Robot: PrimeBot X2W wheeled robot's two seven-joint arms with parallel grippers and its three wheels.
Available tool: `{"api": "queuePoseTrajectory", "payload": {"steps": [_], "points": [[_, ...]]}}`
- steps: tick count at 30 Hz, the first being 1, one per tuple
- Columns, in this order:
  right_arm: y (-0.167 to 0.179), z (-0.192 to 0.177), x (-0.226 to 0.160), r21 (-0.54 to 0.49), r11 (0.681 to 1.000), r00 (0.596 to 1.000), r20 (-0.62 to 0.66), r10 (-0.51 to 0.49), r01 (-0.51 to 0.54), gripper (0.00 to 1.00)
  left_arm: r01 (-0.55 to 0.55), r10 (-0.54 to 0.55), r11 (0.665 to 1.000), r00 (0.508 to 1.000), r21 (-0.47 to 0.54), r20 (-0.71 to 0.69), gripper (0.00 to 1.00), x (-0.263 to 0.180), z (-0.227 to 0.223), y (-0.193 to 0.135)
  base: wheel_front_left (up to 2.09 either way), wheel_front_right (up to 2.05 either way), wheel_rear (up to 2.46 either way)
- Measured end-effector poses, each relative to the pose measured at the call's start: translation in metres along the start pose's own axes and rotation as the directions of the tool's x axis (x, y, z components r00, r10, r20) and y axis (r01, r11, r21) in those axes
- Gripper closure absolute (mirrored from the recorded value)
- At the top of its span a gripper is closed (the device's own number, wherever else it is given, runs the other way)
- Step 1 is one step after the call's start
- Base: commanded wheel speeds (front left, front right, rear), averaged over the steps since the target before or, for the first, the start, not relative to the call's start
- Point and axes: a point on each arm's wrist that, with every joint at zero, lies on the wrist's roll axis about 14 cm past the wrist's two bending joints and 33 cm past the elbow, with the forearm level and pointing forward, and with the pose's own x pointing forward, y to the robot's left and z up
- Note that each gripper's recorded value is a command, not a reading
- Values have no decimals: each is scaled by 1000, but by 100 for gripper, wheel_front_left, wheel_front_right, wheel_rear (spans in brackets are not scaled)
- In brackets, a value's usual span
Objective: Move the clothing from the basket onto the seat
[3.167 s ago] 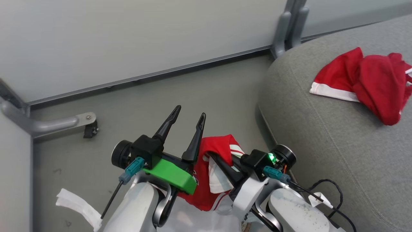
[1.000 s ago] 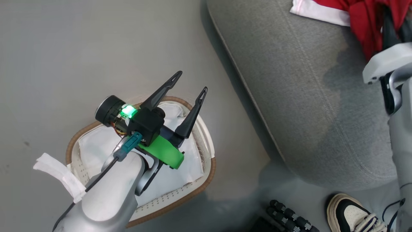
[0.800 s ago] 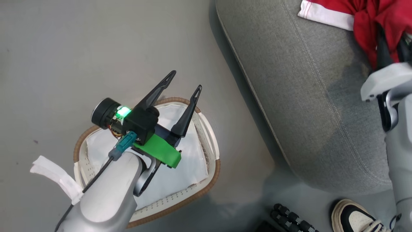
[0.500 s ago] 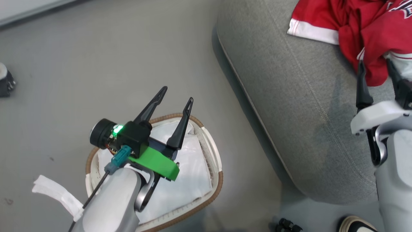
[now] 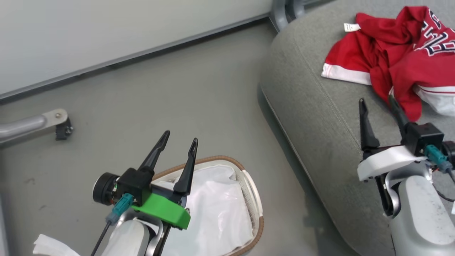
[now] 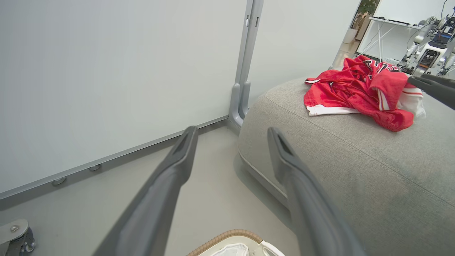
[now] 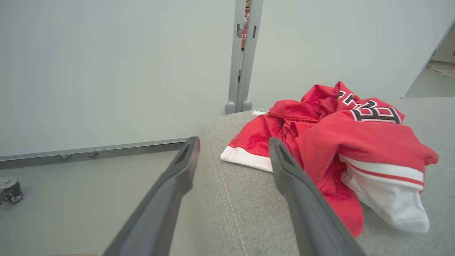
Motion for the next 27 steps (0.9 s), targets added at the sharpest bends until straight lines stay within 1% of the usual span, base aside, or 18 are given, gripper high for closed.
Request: {"api": "queuePoseTrajectory", "payload": {"steps": [4,7,10,11,14,16,18,20,23,27], "points": [[31,8,1,44,996,997,29,75,-76,0,-99,99,995,995,31,-2,0,-24,4,25,0,0,0],[55,5,-2,66,989,991,25,133,-135,0,-204,204,977,979,56,4,0,-45,9,53,0,0,0],[79,4,-4,81,977,980,22,196,-197,0,-326,326,943,945,61,13,0,-71,13,82,0,0,0],[84,3,-4,84,974,978,22,208,-209,0,-349,349,935,937,60,13,0,-76,13,87,0,0,0],[106,5,-6,111,958,964,30,264,-266,0,-449,448,892,894,61,26,0,-102,17,108,0,0,0],[115,4,-7,118,950,958,29,287,-288,0,-488,487,870,873,70,31,0,-113,19,117,0,0,0],[123,2,-10,128,944,952,22,305,-305,0,-536,535,841,844,75,34,0,-128,20,126,0,0,0],[127,2,-11,135,939,949,25,315,-315,0,-581,580,810,814,80,40,0,-141,22,136,0,0,0],[130,0,-14,149,935,946,18,322,-321,0,-627,626,776,779,71,39,0,-157,21,144,0,0,0],[129,-6,-21,160,934,947,-1,322,-318,0,-651,651,757,759,59,25,0,-169,15,146,0,0,0]]}}
